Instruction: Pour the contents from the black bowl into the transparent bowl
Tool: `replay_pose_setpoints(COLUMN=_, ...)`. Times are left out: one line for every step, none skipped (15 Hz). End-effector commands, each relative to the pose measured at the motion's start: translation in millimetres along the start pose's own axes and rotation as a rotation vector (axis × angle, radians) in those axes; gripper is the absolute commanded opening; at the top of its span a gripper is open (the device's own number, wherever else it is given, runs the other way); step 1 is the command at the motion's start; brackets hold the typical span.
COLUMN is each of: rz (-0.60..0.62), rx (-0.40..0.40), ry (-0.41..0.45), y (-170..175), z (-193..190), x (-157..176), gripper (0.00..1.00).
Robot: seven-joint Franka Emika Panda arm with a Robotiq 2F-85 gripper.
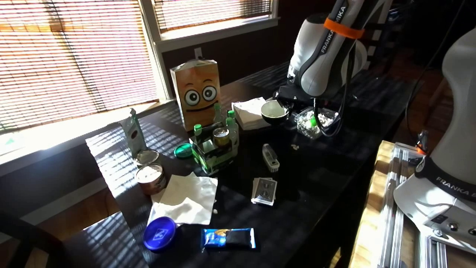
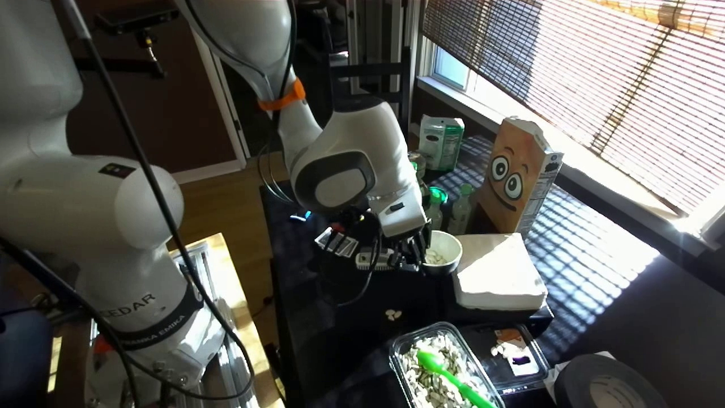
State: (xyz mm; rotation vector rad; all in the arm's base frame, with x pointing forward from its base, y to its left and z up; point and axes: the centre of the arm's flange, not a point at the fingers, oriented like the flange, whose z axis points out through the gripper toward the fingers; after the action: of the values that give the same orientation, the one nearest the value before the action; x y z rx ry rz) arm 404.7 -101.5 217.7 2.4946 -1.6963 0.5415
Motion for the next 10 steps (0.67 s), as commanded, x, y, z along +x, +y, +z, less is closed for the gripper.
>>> replay_pose_setpoints(rz=0.130, rx=-0.067, ry=0.126, y=25, z=-61, x=-4, gripper=0.02)
replay_pose_setpoints(rz=0.161, rx=-0.083, ry=0.154, y=31, z=-66, x=0, gripper=0.02)
replay_pose_setpoints(rz=0.194, rx=-0.100, ry=0.180, y=34, z=-70, x=4, gripper=0.02)
replay_pose_setpoints(rz=0.221, rx=-0.123, ry=0.203, y=37, z=-75, x=7, gripper=0.02)
replay_pose_setpoints(rz=0.249, rx=-0.148, ry=0.221, y=38, z=-79, x=9, gripper=0.02)
replay_pose_setpoints(rz=0.278, rx=-0.175, ry=0.236, y=40, z=-82, x=10, gripper=0.02)
replay_pose_setpoints(rz=0.308, rx=-0.200, ry=0.250, y=42, z=-85, x=10, gripper=0.02)
replay_pose_setpoints(rz=0.335, rx=-0.229, ry=0.262, y=42, z=-89, x=9, gripper=0.02)
replay_pose_setpoints(rz=0.269, rx=-0.207, ry=0.245, y=29, z=-91, x=1, gripper=0.02)
replay_pose_setpoints(rz=0.282, rx=-0.183, ry=0.201, y=11, z=-51, x=33, gripper=0.08)
